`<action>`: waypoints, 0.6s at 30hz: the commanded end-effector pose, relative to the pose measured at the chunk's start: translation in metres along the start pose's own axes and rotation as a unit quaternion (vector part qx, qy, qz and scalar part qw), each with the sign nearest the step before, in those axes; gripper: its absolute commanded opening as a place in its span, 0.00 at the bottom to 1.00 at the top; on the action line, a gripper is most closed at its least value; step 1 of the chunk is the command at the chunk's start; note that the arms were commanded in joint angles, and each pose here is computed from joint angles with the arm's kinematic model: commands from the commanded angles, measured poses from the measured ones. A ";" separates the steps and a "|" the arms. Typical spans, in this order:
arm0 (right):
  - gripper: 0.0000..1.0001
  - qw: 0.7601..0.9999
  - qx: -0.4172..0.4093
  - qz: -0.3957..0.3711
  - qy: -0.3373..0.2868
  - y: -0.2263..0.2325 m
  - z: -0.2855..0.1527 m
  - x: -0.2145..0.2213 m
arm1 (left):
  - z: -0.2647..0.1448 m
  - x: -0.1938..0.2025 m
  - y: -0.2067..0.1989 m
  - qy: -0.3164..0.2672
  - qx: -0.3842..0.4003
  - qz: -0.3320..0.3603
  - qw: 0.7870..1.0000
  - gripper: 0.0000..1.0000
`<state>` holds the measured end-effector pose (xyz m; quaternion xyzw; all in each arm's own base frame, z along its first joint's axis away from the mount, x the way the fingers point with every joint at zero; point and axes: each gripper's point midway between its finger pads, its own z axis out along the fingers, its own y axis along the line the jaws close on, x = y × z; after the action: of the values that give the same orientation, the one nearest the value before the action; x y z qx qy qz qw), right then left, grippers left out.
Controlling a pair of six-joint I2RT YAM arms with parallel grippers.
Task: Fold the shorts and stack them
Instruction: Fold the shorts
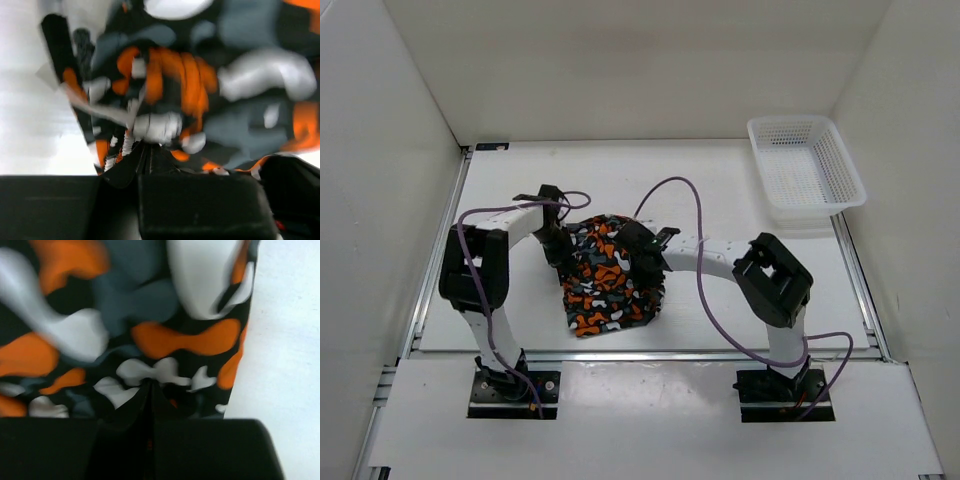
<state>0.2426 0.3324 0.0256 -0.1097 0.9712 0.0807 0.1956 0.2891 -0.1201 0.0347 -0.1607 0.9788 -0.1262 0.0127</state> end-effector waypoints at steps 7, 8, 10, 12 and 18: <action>0.17 0.998 -0.012 0.023 -0.063 -0.005 -0.050 -0.043 | -0.057 -0.031 -0.018 -0.093 0.000 0.048 0.994 0.10; 0.24 0.996 -0.025 0.020 -0.080 -0.004 -0.070 -0.050 | -0.072 -0.034 -0.024 -0.104 0.005 0.055 0.993 0.10; 0.29 0.995 -0.030 0.014 -0.092 -0.004 -0.086 -0.052 | -0.089 -0.034 -0.029 -0.118 0.013 0.058 0.991 0.10; 0.29 0.994 -0.040 0.006 -0.100 -0.001 -0.102 -0.051 | -0.105 -0.031 -0.031 -0.131 0.021 0.061 0.989 0.10; 0.29 0.997 -0.046 -0.026 -0.058 -0.001 -0.087 -0.003 | -0.096 -0.005 -0.020 -0.123 0.025 0.046 0.991 0.10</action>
<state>0.2364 0.3274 0.1455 -0.1113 0.9358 0.1617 0.2928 0.3188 -0.1170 0.1465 -0.1222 0.9677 -0.1425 0.1683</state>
